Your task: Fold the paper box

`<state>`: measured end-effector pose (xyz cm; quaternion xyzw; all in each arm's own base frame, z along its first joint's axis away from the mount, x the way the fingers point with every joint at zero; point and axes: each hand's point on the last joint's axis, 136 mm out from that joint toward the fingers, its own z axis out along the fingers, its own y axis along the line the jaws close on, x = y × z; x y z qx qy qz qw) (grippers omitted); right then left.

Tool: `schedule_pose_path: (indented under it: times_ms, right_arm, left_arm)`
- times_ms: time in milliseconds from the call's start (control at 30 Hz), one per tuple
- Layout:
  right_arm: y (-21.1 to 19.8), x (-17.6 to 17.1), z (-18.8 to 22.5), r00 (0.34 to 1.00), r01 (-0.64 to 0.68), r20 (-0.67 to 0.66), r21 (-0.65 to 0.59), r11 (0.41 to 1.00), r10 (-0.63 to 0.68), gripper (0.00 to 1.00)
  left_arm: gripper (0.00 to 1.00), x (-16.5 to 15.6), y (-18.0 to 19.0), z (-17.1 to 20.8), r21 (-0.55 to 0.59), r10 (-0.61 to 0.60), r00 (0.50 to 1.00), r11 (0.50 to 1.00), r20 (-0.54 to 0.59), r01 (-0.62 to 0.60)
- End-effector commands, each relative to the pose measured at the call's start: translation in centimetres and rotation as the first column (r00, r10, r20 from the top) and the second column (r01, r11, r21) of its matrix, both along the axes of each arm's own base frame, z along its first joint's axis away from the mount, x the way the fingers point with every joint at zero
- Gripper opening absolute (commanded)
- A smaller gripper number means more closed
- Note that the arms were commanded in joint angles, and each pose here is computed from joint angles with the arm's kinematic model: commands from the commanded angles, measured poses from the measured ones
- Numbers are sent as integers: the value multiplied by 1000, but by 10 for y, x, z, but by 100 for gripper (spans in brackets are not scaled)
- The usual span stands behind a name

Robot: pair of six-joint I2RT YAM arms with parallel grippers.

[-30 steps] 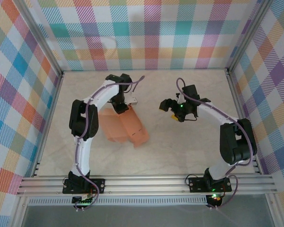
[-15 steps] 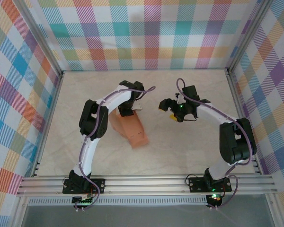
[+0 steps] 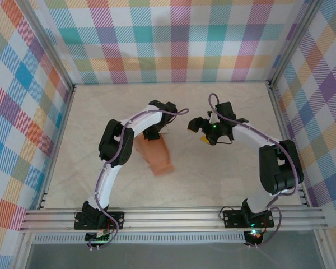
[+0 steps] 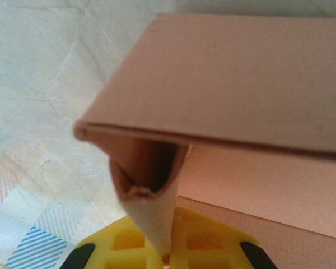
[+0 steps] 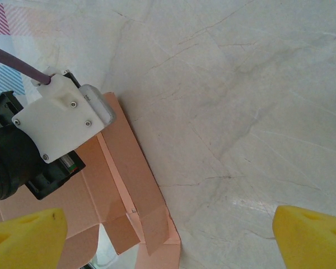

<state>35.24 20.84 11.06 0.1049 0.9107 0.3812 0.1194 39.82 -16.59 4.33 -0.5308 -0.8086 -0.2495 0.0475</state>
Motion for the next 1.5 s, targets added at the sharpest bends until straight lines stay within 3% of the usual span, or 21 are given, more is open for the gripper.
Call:
schedule_pose_path:
  times_ms: [0, 100, 333, 533, 700, 900, 1033, 1133, 1300, 1400, 1467]
  right_arm:
    - [0, -2, -2, 1000, -18, 9, 13, 1000, 18, 94]
    - [-2, -2, 0, 1000, -15, 13, 15, 1000, 15, 94]
    - [-4, -2, 3, 1000, -6, 24, 16, 1000, 6, 94]
    - [-5, -2, 4, 1000, -2, 27, 14, 1000, 2, 94]
    - [-4, 0, 4, 1000, -3, 26, 21, 1000, 3, 94]
    - [-4, 3, 4, 999, -1, 38, 17, 1000, 0, 95]
    - [-4, 5, 3, 999, -3, 44, 12, 1000, 2, 95]
    - [-4, 5, 3, 999, -5, 45, 11, 1000, 4, 95]
    - [-4, 5, 0, 999, -4, 43, 10, 1000, 3, 95]
    - [-4, 6, 0, 999, -6, 47, 6, 1000, 6, 95]
    - [-5, 6, -3, 999, -8, 49, -3, 1000, 8, 96]
  left_arm:
    - [2, -4, -7, -34, -19, 20, 999, 1000, -31, -20]
    - [5, 2, -13, -23, -57, 15, 1000, 998, -7, -15]
    - [22, 26, -24, 6, -122, 19, 998, 992, 55, -12]
    - [25, 29, -23, 10, -117, 4, 999, 993, 51, 2]
    - [33, 28, -22, 15, -130, 14, 998, 991, 57, -6]
    - [66, 36, -37, 48, -243, 30, 991, 970, 131, 3]
    - [87, 43, -59, 85, -399, 69, 977, 917, 202, 18]
    - [95, 49, -73, 117, -506, 123, 959, 862, 255, 23]
    - [100, 60, -73, 160, -592, 257, 902, 806, 348, -1]
    - [100, 65, -55, 196, -659, 400, 805, 752, 438, -16]
    - [100, 62, -32, 221, -735, 529, 713, 677, 461, -27]
